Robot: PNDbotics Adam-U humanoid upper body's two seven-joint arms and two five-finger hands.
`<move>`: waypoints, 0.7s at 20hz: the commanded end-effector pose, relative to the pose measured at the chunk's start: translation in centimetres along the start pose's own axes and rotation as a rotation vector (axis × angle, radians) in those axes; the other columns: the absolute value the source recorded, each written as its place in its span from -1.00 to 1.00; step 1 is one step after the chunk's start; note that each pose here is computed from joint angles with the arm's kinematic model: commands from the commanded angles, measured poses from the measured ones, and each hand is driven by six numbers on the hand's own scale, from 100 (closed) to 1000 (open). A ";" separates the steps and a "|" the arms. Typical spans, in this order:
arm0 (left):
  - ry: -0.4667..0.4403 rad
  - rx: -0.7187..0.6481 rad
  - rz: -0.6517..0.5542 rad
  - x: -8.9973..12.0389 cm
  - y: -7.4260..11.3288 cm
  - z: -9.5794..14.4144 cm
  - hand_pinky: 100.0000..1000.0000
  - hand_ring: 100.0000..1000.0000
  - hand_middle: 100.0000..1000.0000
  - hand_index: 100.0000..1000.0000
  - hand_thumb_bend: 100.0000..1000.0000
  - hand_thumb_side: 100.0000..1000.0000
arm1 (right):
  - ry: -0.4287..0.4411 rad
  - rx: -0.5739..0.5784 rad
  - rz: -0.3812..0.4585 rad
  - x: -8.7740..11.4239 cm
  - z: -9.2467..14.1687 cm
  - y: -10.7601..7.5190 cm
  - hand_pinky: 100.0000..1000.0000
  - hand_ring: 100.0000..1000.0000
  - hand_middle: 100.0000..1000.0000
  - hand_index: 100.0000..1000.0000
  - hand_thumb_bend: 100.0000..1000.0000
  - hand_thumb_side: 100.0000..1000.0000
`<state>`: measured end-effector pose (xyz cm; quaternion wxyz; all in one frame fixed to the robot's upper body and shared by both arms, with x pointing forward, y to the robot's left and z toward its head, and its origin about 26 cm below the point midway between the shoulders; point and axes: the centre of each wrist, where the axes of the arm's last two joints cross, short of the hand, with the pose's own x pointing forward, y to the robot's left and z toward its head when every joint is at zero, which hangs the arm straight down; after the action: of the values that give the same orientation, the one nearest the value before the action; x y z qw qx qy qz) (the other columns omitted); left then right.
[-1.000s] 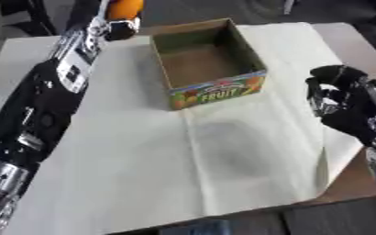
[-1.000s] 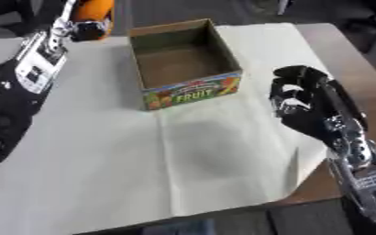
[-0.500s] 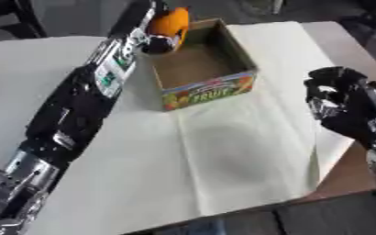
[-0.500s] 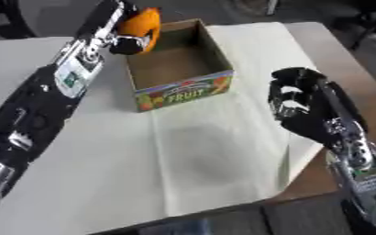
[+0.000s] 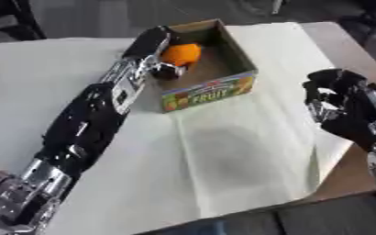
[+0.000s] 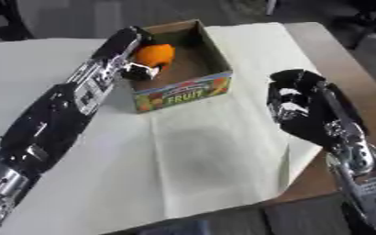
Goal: Pick up objects on the table and place them in the box.
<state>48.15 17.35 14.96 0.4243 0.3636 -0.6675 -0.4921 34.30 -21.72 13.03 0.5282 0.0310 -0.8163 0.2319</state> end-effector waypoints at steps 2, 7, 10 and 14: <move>-0.056 0.036 -0.062 0.7 1.0 -0.4 0.41 0.58 0.37 0.58 -0.03 -0.94 | -0.031 0.007 0.008 0.8 -0.4 -0.2 0.14 0.47 -0.03 0.34 -1.00 -1.00; -0.095 0.056 -0.110 1.0 1.0 -0.4 0.62 0.80 0.68 0.76 0.58 -0.26 | -0.031 0.008 0.006 0.8 -0.5 -0.2 0.14 0.46 -0.03 0.34 -1.00 -1.00; -0.112 0.075 -0.091 1.1 1.3 -0.4 0.61 0.79 0.65 0.74 0.56 -0.20 | -0.030 0.008 0.006 0.8 -0.4 -0.2 0.14 0.46 -0.03 0.34 -1.00 -1.00; -0.127 0.162 0.017 1.4 3.2 -0.1 0.55 0.72 0.49 0.65 0.17 -0.37 | -0.027 0.004 0.009 0.7 -0.4 -0.3 0.14 0.46 -0.03 0.34 -1.00 -1.00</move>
<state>47.58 16.66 16.29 0.3699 0.3570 -0.7139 -0.4754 34.27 -21.43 12.96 0.5280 0.0362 -0.8159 0.2330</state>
